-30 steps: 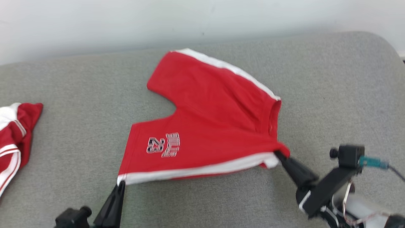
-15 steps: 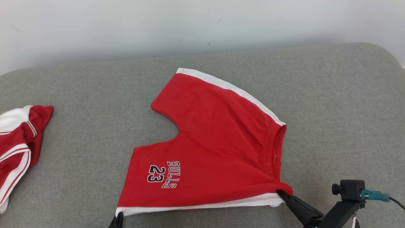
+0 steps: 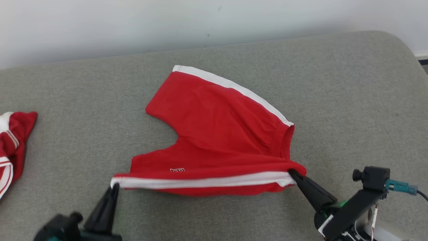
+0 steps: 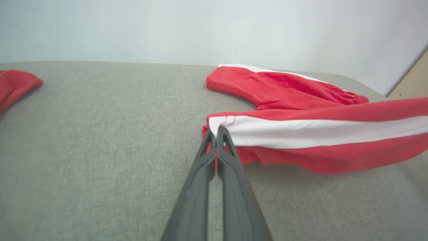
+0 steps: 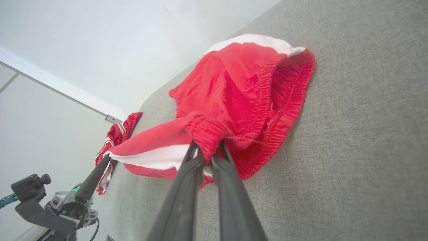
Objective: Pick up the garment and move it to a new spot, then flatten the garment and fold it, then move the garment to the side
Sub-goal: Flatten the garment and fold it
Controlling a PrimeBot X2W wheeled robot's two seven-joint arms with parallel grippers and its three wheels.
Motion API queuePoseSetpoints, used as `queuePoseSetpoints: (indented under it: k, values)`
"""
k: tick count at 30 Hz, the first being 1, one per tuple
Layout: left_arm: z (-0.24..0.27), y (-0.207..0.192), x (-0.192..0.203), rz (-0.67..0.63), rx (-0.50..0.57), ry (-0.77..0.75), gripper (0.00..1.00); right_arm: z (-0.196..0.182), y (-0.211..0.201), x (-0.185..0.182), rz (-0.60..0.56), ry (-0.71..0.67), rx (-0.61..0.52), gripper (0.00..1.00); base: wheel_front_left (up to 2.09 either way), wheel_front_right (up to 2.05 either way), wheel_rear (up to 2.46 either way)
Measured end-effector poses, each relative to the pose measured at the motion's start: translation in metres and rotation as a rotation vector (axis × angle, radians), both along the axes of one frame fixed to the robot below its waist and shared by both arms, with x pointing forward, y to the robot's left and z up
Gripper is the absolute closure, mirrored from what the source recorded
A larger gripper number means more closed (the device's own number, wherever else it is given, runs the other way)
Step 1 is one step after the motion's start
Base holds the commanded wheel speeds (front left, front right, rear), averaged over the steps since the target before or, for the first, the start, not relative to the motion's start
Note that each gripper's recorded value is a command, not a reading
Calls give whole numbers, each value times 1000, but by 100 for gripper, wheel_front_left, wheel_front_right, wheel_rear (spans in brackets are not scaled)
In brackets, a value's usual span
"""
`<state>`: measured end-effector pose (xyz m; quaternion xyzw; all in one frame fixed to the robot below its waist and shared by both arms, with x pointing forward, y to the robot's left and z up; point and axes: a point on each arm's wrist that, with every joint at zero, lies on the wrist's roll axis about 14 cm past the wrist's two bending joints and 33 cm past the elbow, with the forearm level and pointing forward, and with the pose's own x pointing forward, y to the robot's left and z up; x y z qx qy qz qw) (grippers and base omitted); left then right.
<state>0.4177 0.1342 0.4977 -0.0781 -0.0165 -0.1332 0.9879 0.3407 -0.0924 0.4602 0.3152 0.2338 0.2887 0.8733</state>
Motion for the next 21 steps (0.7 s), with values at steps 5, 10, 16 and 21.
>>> queuePoseSetpoints:
  k: [5, 10, 16, 21]
  values:
    - [42, -11, 41, -84, 85, -103, 100, 10, -1, 19, -43, -45, 18, 100, 0, 0, 0]
    - [67, -25, 80, -153, 167, -146, 100, 18, 0, 42, -81, -89, 27, 100, 0, 0, 0]
    - [72, -46, 125, -214, 212, -128, 100, 20, -5, 69, -156, -101, 47, 100, 0, 0, 0]
    - [60, -67, 159, -255, 242, -81, 100, 12, -12, 85, -216, -90, 33, 100, 0, 0, 0]
